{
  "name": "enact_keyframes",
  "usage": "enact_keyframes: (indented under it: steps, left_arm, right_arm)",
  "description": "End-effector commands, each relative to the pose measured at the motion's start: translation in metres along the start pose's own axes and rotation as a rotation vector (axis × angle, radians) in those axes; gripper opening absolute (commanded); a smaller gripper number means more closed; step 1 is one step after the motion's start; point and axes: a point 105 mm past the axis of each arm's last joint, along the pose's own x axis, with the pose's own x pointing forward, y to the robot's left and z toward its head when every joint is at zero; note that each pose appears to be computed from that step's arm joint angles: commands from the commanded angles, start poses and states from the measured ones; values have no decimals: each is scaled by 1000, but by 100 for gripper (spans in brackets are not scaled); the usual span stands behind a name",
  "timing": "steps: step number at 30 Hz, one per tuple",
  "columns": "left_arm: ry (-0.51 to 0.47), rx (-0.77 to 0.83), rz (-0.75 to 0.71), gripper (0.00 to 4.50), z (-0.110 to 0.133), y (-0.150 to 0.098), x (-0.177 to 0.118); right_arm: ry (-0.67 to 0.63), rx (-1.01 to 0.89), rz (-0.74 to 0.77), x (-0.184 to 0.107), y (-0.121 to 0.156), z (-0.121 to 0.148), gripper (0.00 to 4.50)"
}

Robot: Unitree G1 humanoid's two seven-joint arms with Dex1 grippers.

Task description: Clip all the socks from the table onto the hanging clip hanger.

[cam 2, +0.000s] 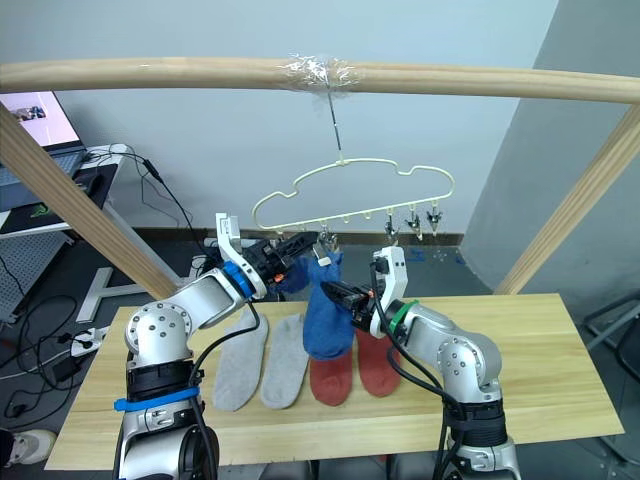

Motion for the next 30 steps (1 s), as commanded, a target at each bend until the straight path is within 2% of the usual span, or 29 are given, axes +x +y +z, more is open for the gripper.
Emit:
enact_keyframes:
  steps: [1, 4, 13, 17, 20, 26, 30]
  left_arm:
    - [-19, 30, -31, 80, 5, -9, -2]
    - [-22, 23, -50, 186, 5, -12, -3]
    - [4, 47, -44, 435, 5, -10, -12]
    - [33, 61, -54, 446, 7, -10, -24]
    - [49, 78, -41, 450, 9, -7, -31]
    - [97, 153, -5, 450, 9, 2, -47]
    - [141, 189, -14, 450, 1, 1, -52]
  right_arm:
    - [-33, -20, 31, 0, 8, 8, 0]
    - [-32, -18, 29, 1, 8, 8, 0]
    - [-8, -2, 3, 7, 3, -1, 0]
    - [15, 3, 5, 11, 3, -8, 0]
    - [29, 20, 29, 13, 7, -11, 74]
    - [137, -6, -57, 6, -14, -33, 278]
    - [158, -27, -99, -4, -25, -38, 409]
